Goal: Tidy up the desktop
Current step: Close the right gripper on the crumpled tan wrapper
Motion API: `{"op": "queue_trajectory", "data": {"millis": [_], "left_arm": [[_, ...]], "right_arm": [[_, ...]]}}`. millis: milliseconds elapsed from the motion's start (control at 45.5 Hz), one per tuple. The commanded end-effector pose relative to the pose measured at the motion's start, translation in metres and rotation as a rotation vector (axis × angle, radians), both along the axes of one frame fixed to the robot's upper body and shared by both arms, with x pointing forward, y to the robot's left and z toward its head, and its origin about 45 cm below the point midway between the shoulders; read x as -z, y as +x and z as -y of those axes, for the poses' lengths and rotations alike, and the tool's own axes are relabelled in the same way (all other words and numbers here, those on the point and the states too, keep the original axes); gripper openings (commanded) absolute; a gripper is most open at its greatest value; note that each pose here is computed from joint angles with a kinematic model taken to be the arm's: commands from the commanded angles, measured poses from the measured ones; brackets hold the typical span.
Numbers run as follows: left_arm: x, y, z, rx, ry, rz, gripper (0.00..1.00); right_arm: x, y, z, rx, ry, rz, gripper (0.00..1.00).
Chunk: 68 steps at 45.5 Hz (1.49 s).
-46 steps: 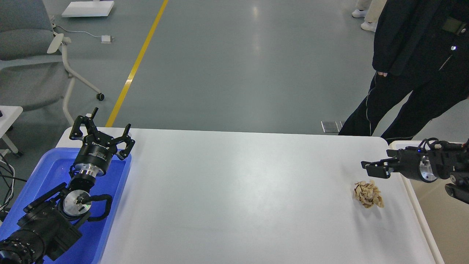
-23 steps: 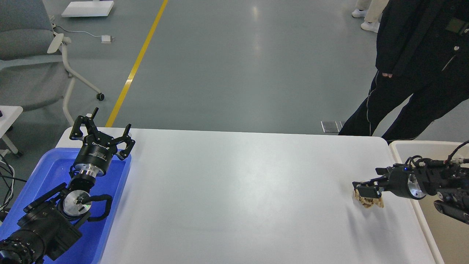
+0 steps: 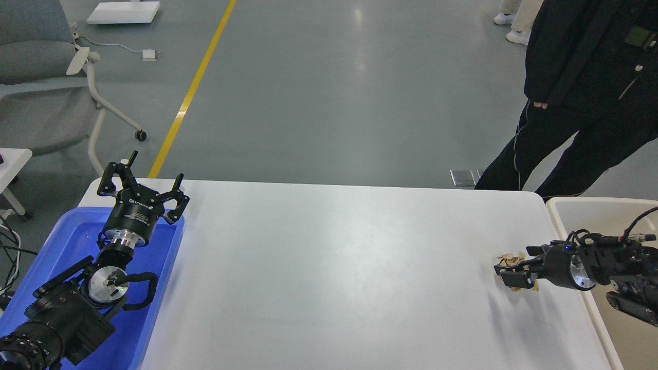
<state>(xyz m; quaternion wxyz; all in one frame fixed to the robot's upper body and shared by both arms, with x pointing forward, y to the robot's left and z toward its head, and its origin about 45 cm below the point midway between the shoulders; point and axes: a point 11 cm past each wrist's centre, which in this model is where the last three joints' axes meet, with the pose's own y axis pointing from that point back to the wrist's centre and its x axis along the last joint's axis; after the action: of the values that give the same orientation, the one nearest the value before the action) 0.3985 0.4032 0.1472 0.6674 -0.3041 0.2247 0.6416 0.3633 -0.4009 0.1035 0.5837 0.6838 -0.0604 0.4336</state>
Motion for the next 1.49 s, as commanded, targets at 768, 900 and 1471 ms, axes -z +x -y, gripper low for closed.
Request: {"op": "queue_trajectory", "data": {"millis": [768, 900, 1471], "left_arm": [[0.0, 0.0, 0.0, 0.0, 0.0, 0.0, 1.0], [0.0, 0.0, 0.0, 0.001, 0.001, -0.001, 1.0], [0.0, 0.0, 0.0, 0.0, 0.0, 0.0, 1.0]], "right_arm": [[0.029, -0.002, 0.003, 0.016, -0.059, 0.011, 0.74], [0.027, 0.0, 0.01, 0.018, -0.087, 0.022, 0.59], [0.01, 0.007, 0.029, 0.182, 0.01, 0.075, 0.0]]}}
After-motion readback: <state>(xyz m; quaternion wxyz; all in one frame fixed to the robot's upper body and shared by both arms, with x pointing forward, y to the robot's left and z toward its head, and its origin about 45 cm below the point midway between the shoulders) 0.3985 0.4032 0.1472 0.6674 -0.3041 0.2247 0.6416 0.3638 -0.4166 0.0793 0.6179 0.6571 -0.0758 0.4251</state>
